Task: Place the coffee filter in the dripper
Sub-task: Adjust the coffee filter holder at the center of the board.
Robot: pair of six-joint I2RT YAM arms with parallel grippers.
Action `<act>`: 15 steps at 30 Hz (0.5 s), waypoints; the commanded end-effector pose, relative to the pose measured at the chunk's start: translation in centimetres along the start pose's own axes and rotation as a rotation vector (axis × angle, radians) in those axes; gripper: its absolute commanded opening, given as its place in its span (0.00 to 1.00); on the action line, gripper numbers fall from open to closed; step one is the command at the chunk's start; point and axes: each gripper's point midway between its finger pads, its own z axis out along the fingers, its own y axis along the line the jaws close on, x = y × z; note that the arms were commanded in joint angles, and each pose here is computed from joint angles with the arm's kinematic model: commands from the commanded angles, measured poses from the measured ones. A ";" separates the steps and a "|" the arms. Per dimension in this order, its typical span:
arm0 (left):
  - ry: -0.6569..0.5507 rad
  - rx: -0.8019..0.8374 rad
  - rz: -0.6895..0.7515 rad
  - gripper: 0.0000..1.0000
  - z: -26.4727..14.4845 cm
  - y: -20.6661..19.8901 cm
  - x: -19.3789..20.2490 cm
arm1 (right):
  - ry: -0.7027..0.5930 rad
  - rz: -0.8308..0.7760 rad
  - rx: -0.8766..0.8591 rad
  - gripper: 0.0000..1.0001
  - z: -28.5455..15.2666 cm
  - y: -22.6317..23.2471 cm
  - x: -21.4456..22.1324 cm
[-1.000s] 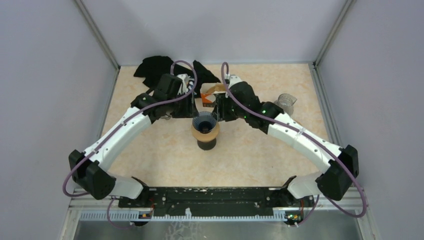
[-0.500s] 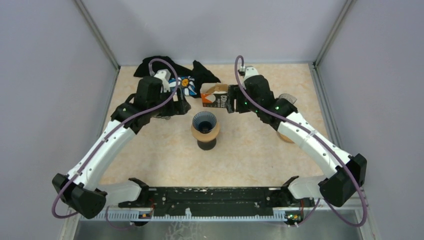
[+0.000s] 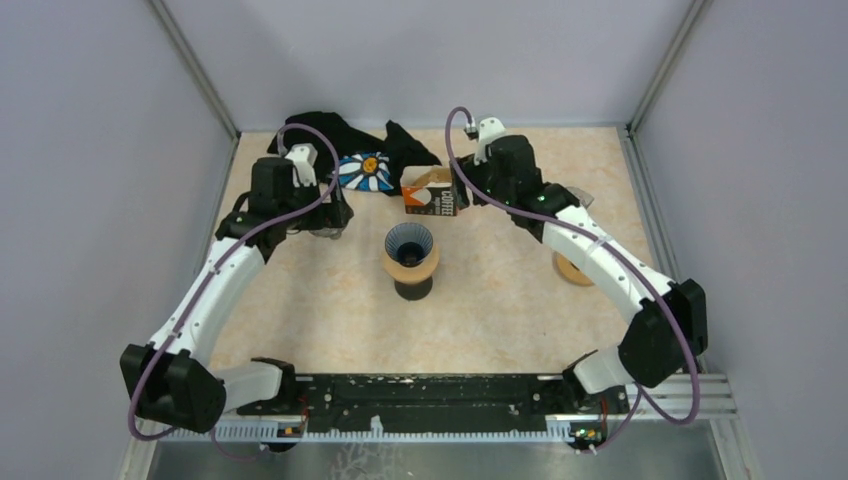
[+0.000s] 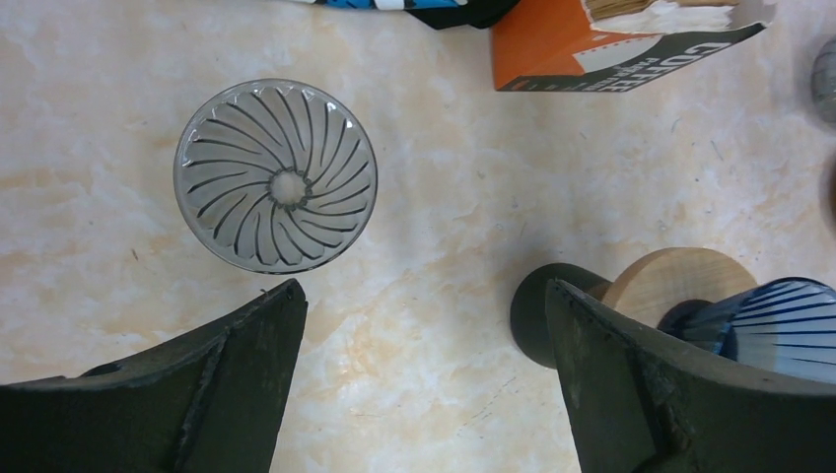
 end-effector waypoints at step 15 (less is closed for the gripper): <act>0.016 0.032 -0.021 0.98 1.4 2.7 1.3 | 0.078 0.160 0.112 0.56 9.1 -3.9 -1.2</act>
